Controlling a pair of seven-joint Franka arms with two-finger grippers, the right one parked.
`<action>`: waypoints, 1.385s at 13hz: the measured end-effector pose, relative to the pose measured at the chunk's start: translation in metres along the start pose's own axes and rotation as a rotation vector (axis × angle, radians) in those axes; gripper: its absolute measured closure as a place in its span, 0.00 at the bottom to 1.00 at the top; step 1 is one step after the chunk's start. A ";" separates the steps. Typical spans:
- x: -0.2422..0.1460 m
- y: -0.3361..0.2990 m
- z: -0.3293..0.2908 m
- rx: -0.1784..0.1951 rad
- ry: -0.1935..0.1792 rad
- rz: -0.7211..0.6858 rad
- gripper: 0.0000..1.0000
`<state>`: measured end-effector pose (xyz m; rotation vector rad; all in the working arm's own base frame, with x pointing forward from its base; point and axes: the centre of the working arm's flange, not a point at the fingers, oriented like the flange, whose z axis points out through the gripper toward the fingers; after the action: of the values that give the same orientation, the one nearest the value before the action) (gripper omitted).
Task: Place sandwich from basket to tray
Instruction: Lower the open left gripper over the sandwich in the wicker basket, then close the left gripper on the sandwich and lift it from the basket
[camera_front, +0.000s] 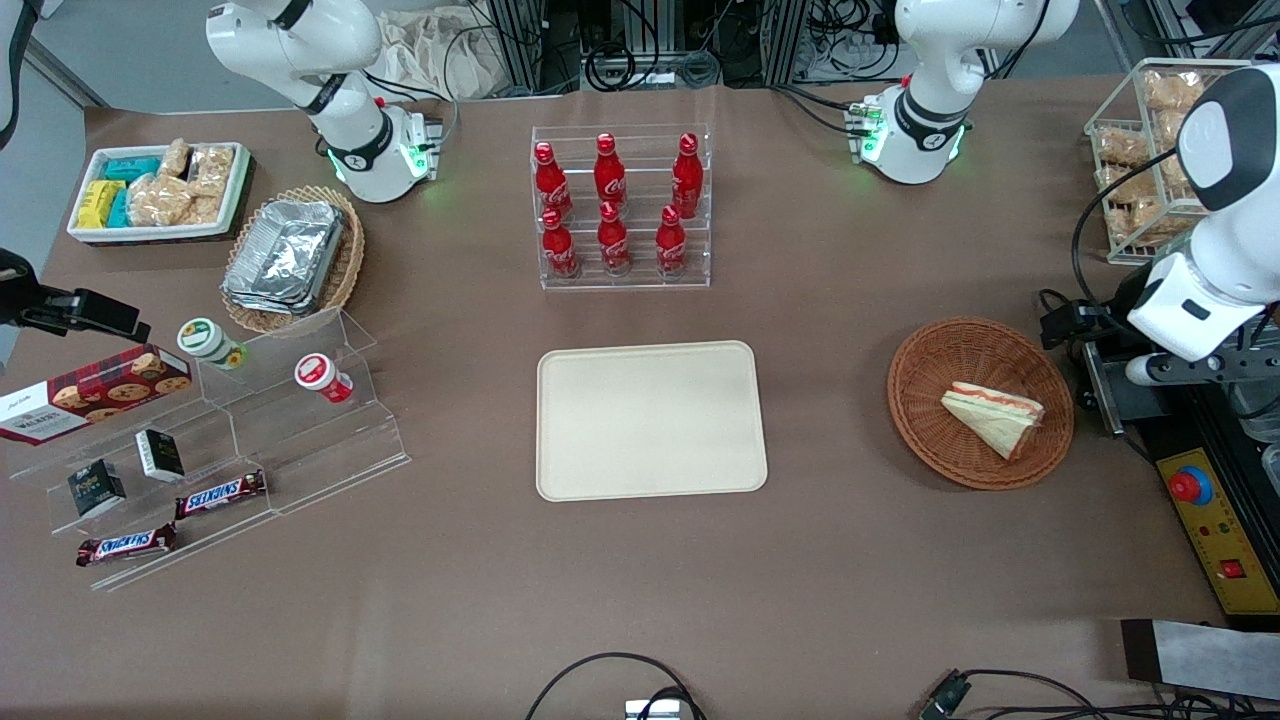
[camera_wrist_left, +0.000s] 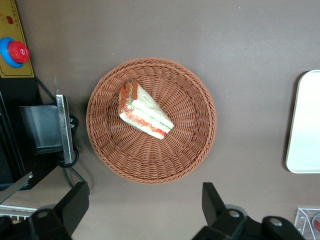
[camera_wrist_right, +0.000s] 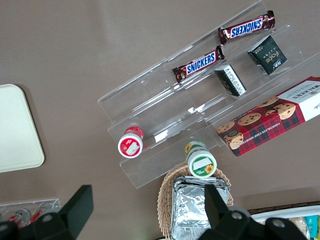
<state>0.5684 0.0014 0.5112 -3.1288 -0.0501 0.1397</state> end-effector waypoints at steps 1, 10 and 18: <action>0.006 0.000 -0.001 0.003 -0.005 0.000 0.00; 0.029 -0.022 0.073 0.001 -0.008 -0.438 0.00; 0.021 -0.036 0.222 -0.009 0.063 -0.542 0.00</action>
<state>0.5683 0.0402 0.2884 -2.9887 -0.8819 0.0330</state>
